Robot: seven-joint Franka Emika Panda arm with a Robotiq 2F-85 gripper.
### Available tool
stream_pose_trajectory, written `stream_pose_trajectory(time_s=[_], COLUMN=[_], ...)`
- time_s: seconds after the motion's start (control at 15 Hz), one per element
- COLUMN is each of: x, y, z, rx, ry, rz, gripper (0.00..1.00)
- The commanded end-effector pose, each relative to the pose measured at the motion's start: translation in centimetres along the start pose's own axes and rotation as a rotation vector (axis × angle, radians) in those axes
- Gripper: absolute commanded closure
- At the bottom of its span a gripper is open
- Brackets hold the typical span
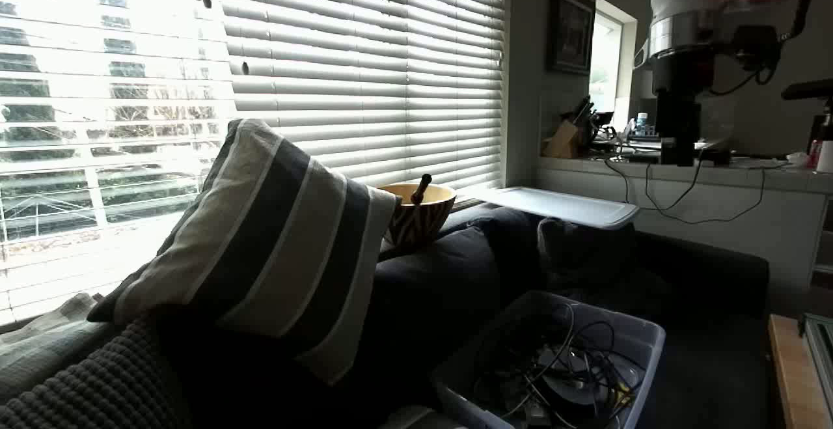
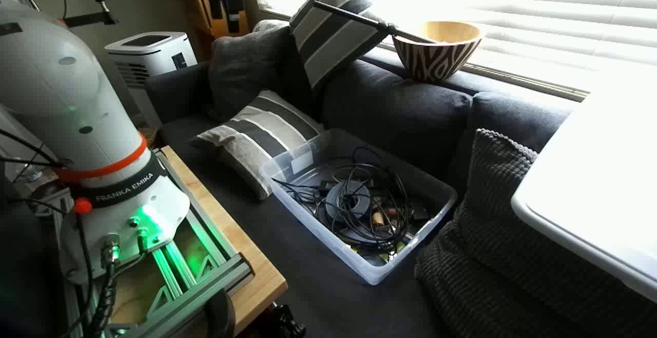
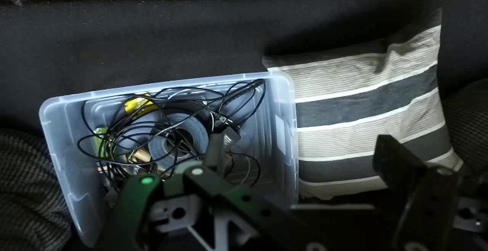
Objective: Put the brown bowl in the storage box
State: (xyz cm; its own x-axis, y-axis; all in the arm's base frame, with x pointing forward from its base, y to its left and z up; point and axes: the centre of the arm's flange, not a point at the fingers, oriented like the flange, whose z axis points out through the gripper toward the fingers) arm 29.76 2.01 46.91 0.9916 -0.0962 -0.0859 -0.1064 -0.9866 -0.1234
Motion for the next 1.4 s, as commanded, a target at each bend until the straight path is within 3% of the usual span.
stream_pose_trajectory(time_s=[0.0, 0.53, 1.07, 1.33], x=[0.0, 0.5, 12.0, 19.5], y=[0.0, 0.1, -2.3, -0.8], z=[0.0, -0.4, -8.8, -10.1], rx=[0.000, 0.006, 0.189, 0.311], ry=[0.000, 0.000, 0.109, 0.260], rz=[0.000, 0.008, 0.189, 0.320], gripper=[0.00, 0.00, 0.00, 0.00])
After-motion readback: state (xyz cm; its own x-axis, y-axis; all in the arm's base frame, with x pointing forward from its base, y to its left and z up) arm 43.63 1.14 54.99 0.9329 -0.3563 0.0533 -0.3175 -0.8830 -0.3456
